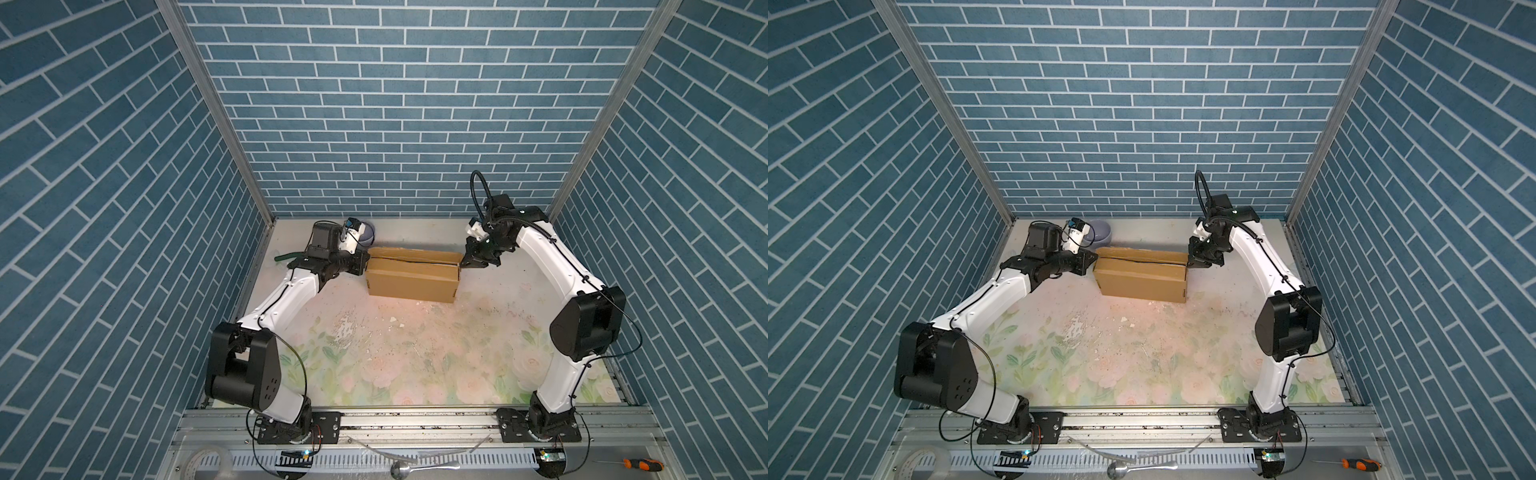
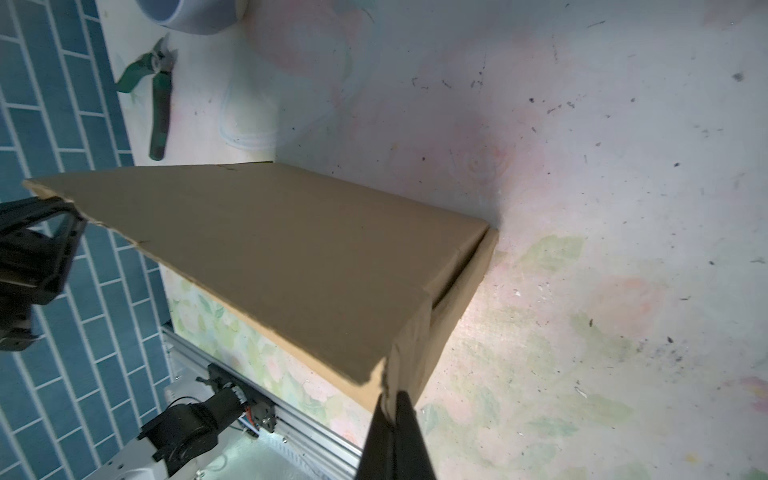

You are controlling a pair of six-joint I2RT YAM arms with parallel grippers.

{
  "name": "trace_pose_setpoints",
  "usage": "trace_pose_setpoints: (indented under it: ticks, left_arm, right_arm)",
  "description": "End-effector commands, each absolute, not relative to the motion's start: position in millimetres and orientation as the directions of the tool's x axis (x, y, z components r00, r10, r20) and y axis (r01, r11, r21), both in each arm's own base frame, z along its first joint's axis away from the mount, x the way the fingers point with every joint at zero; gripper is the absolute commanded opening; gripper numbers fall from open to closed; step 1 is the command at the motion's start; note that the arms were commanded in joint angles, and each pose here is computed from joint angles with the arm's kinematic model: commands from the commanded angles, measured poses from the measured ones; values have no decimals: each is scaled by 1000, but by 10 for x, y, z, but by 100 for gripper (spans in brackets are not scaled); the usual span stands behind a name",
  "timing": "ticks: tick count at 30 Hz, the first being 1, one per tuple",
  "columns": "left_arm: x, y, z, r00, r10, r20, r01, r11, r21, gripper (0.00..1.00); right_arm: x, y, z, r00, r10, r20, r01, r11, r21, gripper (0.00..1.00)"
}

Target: Fold the paper box

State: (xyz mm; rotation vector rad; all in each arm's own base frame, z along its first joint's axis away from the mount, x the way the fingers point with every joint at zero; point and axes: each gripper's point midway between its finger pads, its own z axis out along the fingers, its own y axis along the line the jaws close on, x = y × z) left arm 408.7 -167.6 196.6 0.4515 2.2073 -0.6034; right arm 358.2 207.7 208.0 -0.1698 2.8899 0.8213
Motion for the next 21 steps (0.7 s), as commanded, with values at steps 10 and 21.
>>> trace_pose_setpoints:
  ticks: [10,21]
  left_arm:
    - [3951,-1712,1748,-692,156,-705,488,820,-298,0]
    - [3956,-1715,1733,-694,152,-703,486,820,-302,0]
  right_arm:
    - [3623,2236,2256,-993,-4,-119,-86,724,685,0]
    - [3684,2151,2236,-994,36,-99,-46,700,713,0]
